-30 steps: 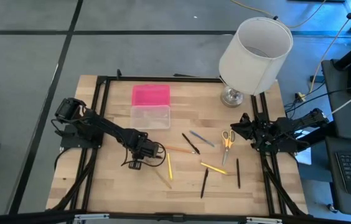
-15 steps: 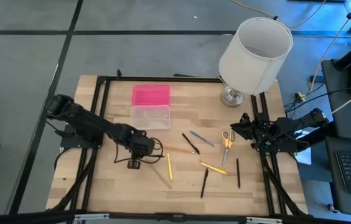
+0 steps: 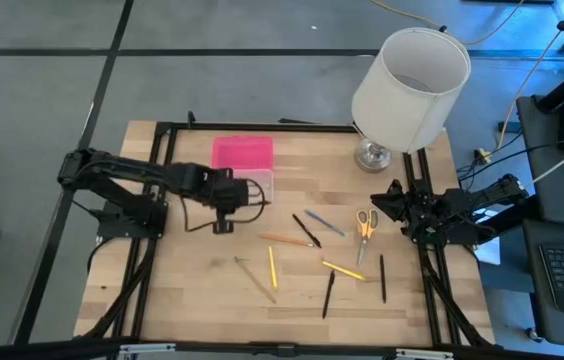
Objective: Pick & place school supplies into a supply box
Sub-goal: Put the black pen into the pink supply box
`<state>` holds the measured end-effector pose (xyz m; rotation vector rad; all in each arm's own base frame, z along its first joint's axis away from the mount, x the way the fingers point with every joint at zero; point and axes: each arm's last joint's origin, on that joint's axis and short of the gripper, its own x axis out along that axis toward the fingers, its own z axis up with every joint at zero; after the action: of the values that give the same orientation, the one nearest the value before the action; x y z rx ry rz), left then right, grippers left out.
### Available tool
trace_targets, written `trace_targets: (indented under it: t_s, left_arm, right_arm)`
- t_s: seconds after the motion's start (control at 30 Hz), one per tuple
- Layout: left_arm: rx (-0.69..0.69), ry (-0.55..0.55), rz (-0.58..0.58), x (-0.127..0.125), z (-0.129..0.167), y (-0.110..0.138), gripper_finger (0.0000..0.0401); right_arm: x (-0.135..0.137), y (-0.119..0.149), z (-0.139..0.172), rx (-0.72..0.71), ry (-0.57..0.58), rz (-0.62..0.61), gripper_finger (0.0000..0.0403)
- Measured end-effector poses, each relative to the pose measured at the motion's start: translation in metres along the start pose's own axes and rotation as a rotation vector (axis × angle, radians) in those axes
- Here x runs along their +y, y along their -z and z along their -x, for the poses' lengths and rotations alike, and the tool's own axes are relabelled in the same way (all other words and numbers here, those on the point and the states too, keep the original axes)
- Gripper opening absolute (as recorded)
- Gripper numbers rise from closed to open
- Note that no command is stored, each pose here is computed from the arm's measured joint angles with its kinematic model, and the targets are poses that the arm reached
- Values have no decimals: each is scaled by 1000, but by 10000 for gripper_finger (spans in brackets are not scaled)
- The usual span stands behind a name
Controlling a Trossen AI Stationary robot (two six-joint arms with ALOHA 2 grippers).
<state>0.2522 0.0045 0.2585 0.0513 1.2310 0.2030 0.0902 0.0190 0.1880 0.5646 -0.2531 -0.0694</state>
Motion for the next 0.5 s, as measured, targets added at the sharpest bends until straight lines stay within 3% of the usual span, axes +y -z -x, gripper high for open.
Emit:
trace_targets:
  t_s: [0.23, 0.5]
  left_arm:
    - [111, -1, 37, 33, -27, -3, 20]
    - [250, 71, 18, 47, -75, -7, 20]
  right_arm:
    - [0, 0, 0, 0, 1, -1, 88]
    - [0, 0, 0, -1, 2, -1, 88]
